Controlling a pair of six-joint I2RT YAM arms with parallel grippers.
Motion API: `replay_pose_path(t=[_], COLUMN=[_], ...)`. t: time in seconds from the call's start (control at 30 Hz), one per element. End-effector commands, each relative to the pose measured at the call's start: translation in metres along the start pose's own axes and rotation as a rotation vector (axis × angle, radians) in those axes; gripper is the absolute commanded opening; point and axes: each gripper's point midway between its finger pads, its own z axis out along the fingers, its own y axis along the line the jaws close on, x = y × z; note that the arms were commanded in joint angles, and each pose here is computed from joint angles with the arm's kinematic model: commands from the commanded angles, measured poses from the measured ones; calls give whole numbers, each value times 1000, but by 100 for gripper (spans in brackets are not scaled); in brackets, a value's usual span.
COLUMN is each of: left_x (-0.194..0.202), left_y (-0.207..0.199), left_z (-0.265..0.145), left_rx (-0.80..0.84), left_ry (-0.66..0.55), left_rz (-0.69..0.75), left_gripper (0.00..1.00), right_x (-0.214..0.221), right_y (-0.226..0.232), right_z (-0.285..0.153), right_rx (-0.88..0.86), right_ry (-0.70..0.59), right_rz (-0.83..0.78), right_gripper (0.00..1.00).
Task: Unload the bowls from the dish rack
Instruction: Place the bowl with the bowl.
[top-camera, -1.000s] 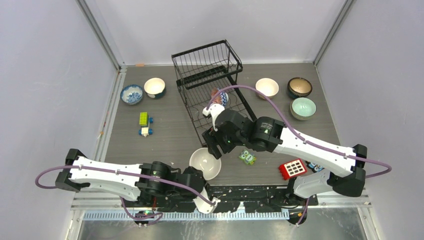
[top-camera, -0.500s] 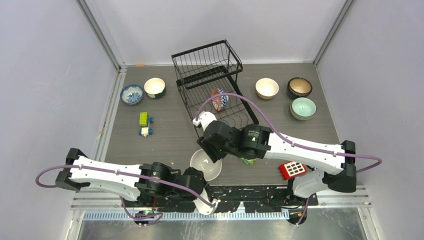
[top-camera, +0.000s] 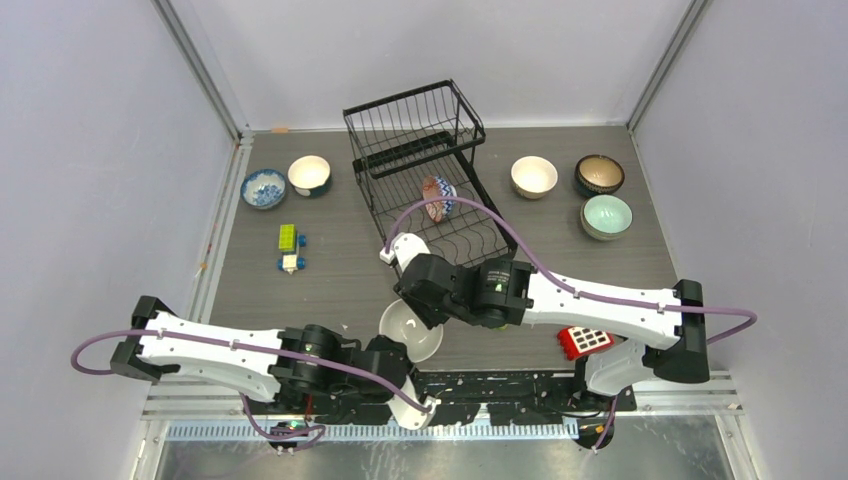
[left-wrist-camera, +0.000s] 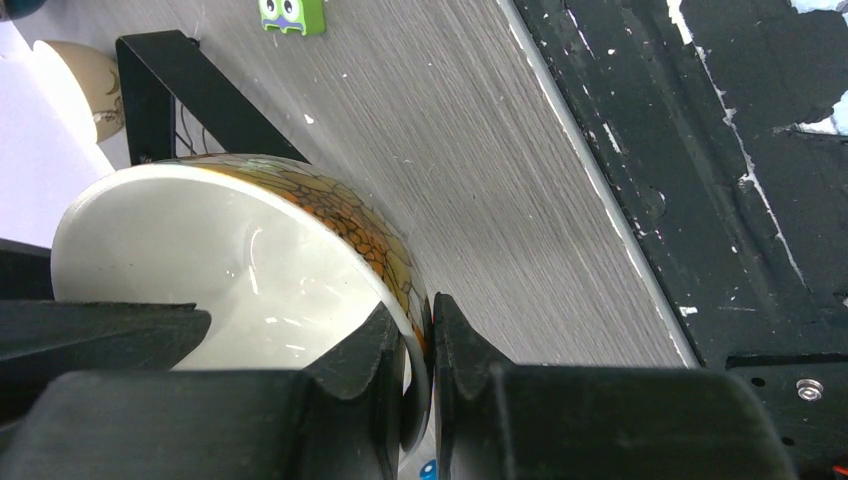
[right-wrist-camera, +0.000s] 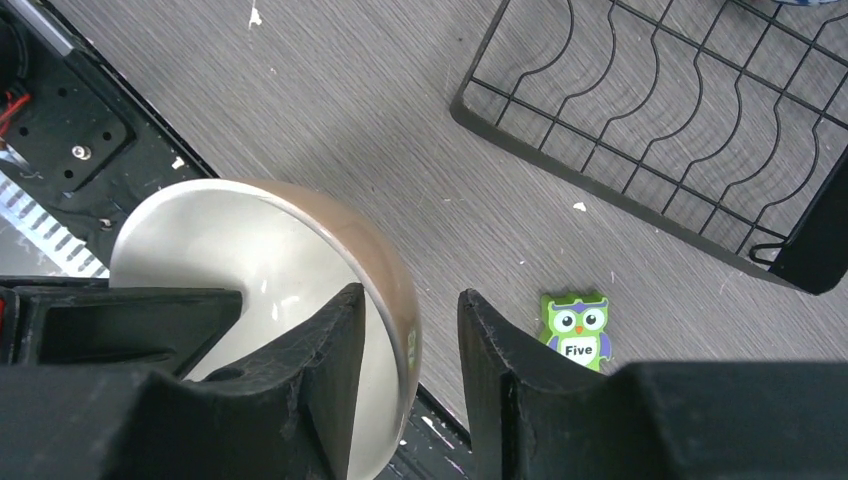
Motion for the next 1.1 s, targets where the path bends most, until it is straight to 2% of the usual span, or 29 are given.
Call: replay_pose_path(t=[0.0,0.23,0.57,0.9,0.97,1.0,1.07], left_x=[-12,-12,-11,-12,-12,-12,-13], left_y=[24,23,21,23,23,24,26], left_z=[-13,-14,-12,-12,-12,-12,-12], left_rx=[-104,-105,-104,-111,-114,-118,-129], left_ry=[-61,-63,-57,-59,-59,-60,-62], left_rz=[-50,-59,-72,-89,-93,-97,-108], left_gripper=[0,0,0,0,0,0,0], right_x=[-2,3,3,2,1,1,2], right_y=[2,4,7,9,9,9,9], right_z=[4,7,6,5,6,6,6], right_rx=[22,25,20,16,16,18,24], right_ry=[-21,-11,-14,-15,-14,-13,-9], right_rz=[0,-3,-3,-2,0,3,5], right_gripper=[43,42,32,17,10,3,1])
